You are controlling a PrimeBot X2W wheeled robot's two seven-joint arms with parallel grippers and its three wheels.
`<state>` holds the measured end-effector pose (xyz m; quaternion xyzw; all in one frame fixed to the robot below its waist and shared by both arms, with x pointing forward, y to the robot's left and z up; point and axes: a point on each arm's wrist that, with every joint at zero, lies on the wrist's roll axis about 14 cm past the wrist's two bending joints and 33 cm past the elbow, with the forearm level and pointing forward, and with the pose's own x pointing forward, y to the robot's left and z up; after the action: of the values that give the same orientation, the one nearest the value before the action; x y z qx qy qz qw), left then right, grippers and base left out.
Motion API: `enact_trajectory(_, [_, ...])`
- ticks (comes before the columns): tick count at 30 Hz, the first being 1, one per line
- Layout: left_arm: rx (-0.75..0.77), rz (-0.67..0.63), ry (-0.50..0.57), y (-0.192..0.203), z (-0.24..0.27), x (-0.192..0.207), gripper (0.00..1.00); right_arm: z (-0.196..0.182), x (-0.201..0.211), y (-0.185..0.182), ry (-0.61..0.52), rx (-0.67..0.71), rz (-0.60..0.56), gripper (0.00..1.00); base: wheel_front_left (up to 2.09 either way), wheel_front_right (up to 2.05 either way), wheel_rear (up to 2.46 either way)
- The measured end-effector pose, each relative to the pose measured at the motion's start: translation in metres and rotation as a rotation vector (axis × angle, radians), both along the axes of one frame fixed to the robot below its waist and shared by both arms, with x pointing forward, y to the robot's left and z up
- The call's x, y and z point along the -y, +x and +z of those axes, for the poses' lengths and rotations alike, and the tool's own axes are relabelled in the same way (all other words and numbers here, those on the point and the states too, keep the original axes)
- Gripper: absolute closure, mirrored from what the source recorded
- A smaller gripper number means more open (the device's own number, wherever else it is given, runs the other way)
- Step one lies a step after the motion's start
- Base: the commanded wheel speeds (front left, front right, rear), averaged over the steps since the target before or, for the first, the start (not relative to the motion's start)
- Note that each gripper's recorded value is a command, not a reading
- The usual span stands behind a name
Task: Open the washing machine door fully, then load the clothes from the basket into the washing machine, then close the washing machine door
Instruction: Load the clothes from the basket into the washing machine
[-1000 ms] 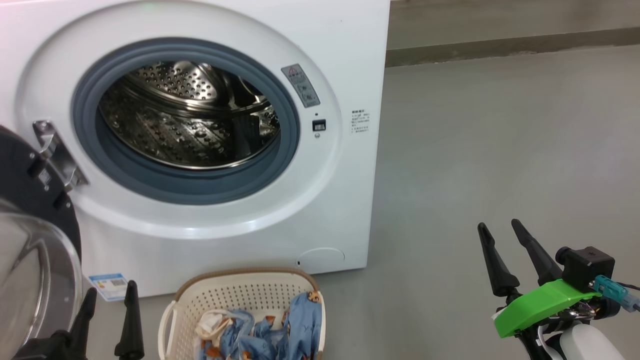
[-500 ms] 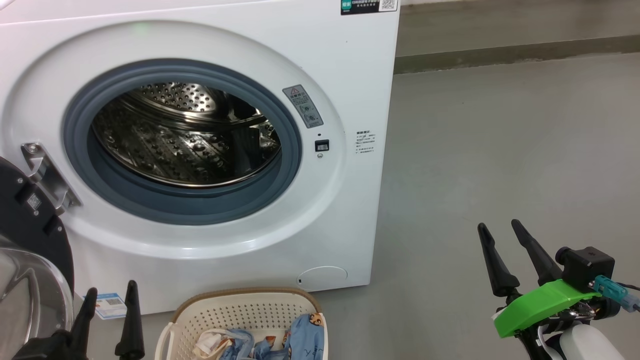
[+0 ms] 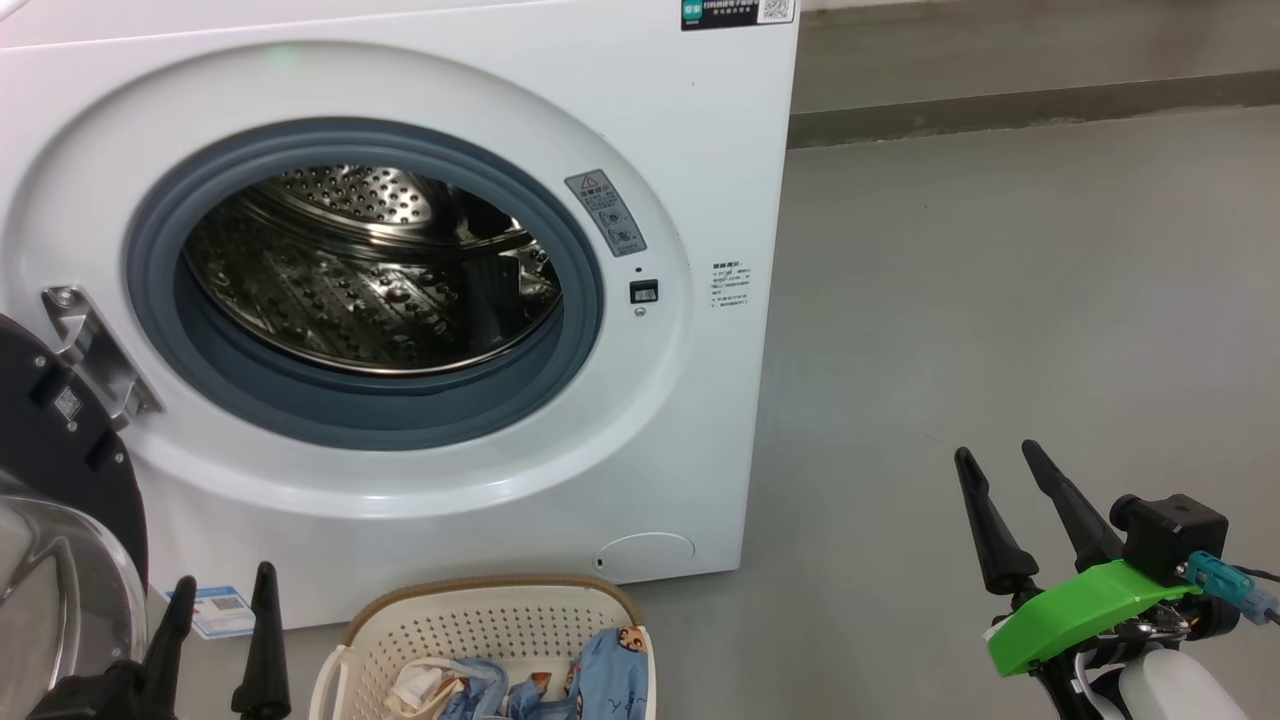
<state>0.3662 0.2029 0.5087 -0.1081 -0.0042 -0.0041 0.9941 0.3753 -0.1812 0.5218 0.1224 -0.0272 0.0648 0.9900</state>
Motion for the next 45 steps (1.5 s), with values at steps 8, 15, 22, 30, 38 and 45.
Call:
enact_trajectory(8, [-0.004, 0.0, 0.0, 0.0, -0.001, 0.0, 0.0, -0.001, 0.0, 0.001, 0.0, -0.004, 0.001, 0.0, 0.0, 0.0, 0.0])
enact_trajectory(15, [-0.01, -0.002, 0.001, 0.001, -0.003, 0.001, 0.0, -0.003, -0.001, 0.001, 0.001, -0.009, 0.001, 0.0, 0.0, 0.0, 0.0])
enact_trajectory(22, [-0.045, -0.025, 0.008, 0.002, -0.012, 0.008, 0.0, -0.007, 0.001, 0.001, 0.002, -0.022, -0.003, 0.0, 0.0, 0.0, 0.0])
enact_trajectory(30, [-0.12, -0.055, 0.01, 0.005, -0.031, 0.016, 0.0, -0.021, 0.004, 0.003, 0.001, -0.068, -0.01, 0.0, 0.0, 0.0, 0.0])
enact_trajectory(38, [-0.213, -0.098, 0.008, 0.016, -0.059, 0.028, 0.0, -0.041, 0.004, 0.007, 0.017, -0.123, -0.025, 0.0, 0.0, 0.0, 0.0])
enact_trajectory(45, [-0.272, -0.15, -0.001, 0.041, -0.083, 0.043, 0.0, -0.063, 0.005, 0.013, 0.024, -0.183, -0.042, 0.0, 0.0, 0.0, 0.0])
